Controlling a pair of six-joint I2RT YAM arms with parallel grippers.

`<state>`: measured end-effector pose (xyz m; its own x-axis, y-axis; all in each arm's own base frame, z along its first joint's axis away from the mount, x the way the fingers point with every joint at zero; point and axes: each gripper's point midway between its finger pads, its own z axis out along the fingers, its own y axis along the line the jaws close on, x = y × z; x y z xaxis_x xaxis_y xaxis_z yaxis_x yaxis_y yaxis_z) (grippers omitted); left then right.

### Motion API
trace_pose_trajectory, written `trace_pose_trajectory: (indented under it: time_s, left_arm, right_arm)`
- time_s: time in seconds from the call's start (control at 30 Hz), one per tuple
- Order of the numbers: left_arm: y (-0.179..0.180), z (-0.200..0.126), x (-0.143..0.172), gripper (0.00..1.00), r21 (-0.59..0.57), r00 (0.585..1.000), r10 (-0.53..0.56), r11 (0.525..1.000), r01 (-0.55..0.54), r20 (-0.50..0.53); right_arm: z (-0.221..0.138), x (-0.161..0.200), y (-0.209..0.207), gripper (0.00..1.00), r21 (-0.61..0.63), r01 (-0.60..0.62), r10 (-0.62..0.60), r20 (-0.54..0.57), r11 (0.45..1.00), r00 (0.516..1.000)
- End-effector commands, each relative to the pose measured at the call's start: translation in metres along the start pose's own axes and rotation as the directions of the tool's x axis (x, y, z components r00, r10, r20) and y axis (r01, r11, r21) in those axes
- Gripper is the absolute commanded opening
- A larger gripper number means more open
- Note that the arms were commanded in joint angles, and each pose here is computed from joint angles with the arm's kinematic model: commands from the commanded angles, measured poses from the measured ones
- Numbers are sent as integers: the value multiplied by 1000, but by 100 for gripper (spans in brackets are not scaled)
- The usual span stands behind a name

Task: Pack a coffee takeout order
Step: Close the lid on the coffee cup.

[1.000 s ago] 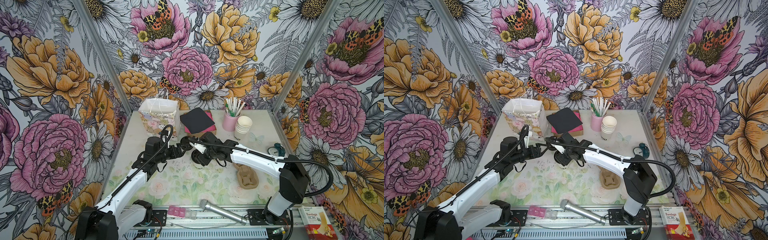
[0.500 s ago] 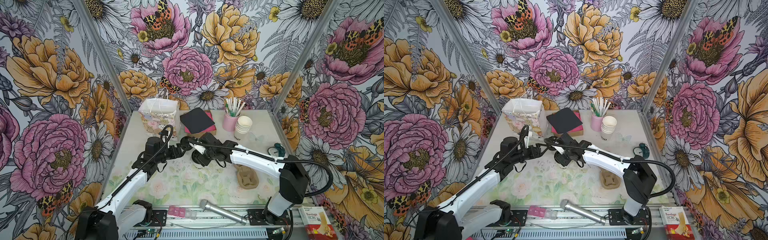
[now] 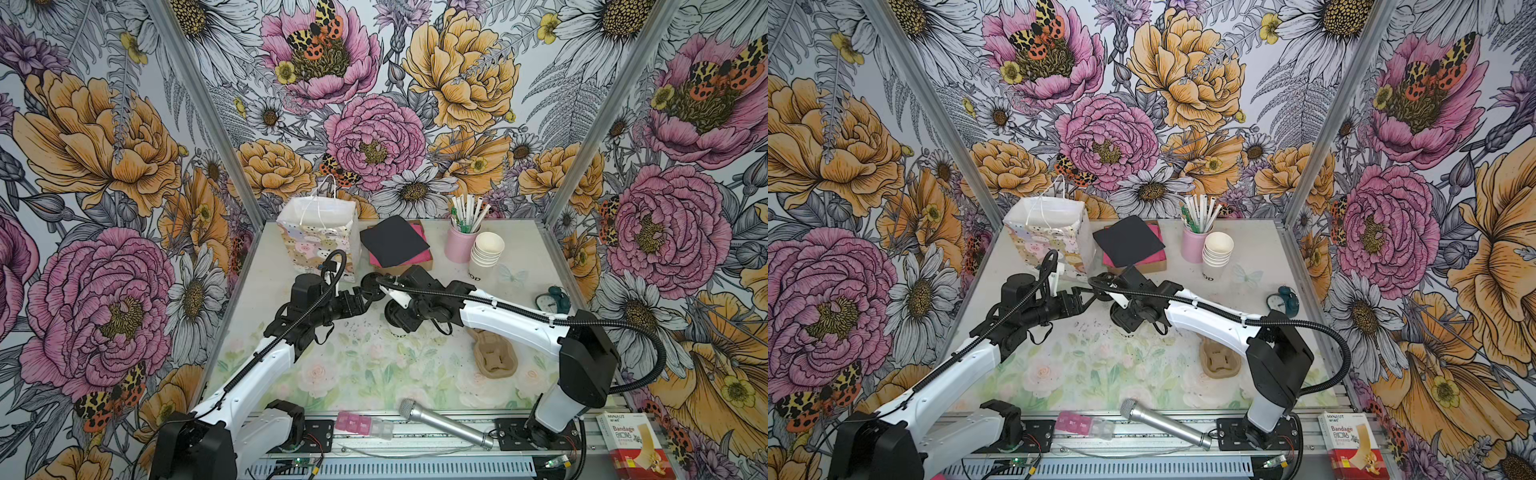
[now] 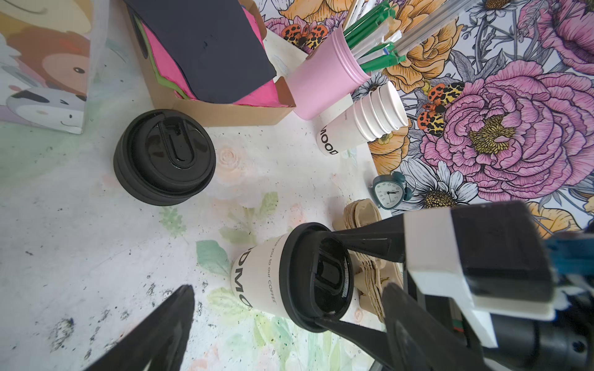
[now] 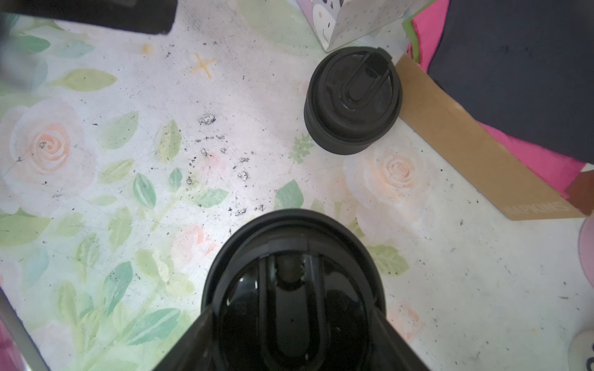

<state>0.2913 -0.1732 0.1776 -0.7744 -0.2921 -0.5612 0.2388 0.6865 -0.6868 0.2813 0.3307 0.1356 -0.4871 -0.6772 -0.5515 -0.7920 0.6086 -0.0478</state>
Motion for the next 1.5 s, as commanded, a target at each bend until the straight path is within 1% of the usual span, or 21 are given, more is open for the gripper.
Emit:
trace_pose_trajectory:
  time_s: [0.0,0.5,0.83,1.13,1.2,1.3,1.4,1.43,1.47]
  left_arm:
    - [4,3,-1,92,-10,1000,2,1000,-2,17]
    - [3,4,-2,92,-8,1000,1,1000,-1,14]
    - [2,5,-3,92,-8,1000,4,1000,-4,14]
    - [-1,5,-5,92,-1,1000,8,1000,-8,17]
    - [-4,4,-7,92,8,1000,13,1000,-14,20]
    - [-13,3,-7,92,38,999,39,998,-39,15]
    - [-24,5,-4,92,73,998,63,995,-62,-6]
    - [-27,7,0,91,85,998,67,994,-65,-22]
    - [-30,10,2,91,94,997,71,993,-67,-37]
  right_arm:
    - [10,13,0,65,11,3,-2,-61,1000,998]
    - [1,-1,2,81,-8,-8,8,-21,1000,1000]
    - [-9,-14,3,89,-16,-17,17,19,1000,1000]
    - [-29,-36,5,94,-43,-39,43,89,998,995]
    - [-38,-42,3,95,-52,-62,68,116,997,991]
    - [-54,-45,-6,95,-71,-133,142,148,989,979]
    - [-67,-42,-17,92,-85,-220,232,166,972,959]
    - [-69,-39,-30,91,-79,-270,280,168,960,945]
    - [-70,-35,-34,90,-85,-303,313,163,949,935]
